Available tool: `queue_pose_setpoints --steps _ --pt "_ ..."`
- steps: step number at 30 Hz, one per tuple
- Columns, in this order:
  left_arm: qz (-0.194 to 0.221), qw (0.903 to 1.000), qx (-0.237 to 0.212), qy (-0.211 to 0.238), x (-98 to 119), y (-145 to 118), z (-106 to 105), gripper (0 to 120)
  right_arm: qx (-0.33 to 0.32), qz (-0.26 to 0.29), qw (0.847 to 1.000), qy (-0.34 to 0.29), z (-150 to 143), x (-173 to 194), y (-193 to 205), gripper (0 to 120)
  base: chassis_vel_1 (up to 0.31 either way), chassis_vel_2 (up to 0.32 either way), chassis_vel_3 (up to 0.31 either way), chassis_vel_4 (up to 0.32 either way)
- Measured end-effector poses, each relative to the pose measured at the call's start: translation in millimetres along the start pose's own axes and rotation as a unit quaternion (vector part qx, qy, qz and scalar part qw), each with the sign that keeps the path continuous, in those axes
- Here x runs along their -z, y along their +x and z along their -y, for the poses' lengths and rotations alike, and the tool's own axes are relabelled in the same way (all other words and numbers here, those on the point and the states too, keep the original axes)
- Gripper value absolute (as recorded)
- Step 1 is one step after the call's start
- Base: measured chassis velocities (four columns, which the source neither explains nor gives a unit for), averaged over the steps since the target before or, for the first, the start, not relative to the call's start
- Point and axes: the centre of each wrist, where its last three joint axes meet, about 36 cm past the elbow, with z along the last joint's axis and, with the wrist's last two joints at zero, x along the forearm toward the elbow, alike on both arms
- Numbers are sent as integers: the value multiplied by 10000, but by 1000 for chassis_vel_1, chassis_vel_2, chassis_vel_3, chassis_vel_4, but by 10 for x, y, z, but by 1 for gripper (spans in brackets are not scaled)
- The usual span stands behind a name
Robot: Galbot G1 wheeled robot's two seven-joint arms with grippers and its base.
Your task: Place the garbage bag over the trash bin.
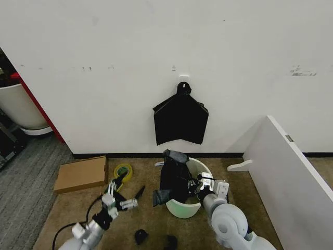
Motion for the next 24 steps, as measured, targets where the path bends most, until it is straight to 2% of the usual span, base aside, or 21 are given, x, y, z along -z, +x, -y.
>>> queue_pose_setpoints --steps 3,5,10,11,13,16,18,21,24 --pt "-366 9980 208 461 33 -210 30 100 14 100 9999 98 26 -22 -8 0 0 0 0 0" --pt "-618 9953 157 725 17 -331 82 100 23 178 9996 206 47 -30 -10 0 0 0 0 0" --pt "-978 9912 -5 888 16 -499 122 100 17 297 9987 410 64 -33 -30 0 0 0 0 0" --pt "-1229 9879 -27 941 50 -606 144 100 -1 382 9978 547 75 -54 -40 0 0 0 0 0" --pt "-1506 9841 21 938 98 -741 175 100 13 436 9969 659 79 -83 -38 0 0 0 0 0" --pt "-1593 9830 50 912 114 -788 182 100 16 446 9967 685 79 -91 -38 0 0 0 0 0" --pt "-1817 9800 115 807 150 -913 207 100 13 464 9960 763 81 -123 -37 0 0 0 0 0" --pt "-2272 9724 75 529 156 -1237 260 98 -17 615 9935 955 106 -164 -51 0 0 0 0 0" --pt "-2433 9691 29 398 139 -1378 277 98 -10 636 9933 966 107 -164 -51 0 0 0 0 0"
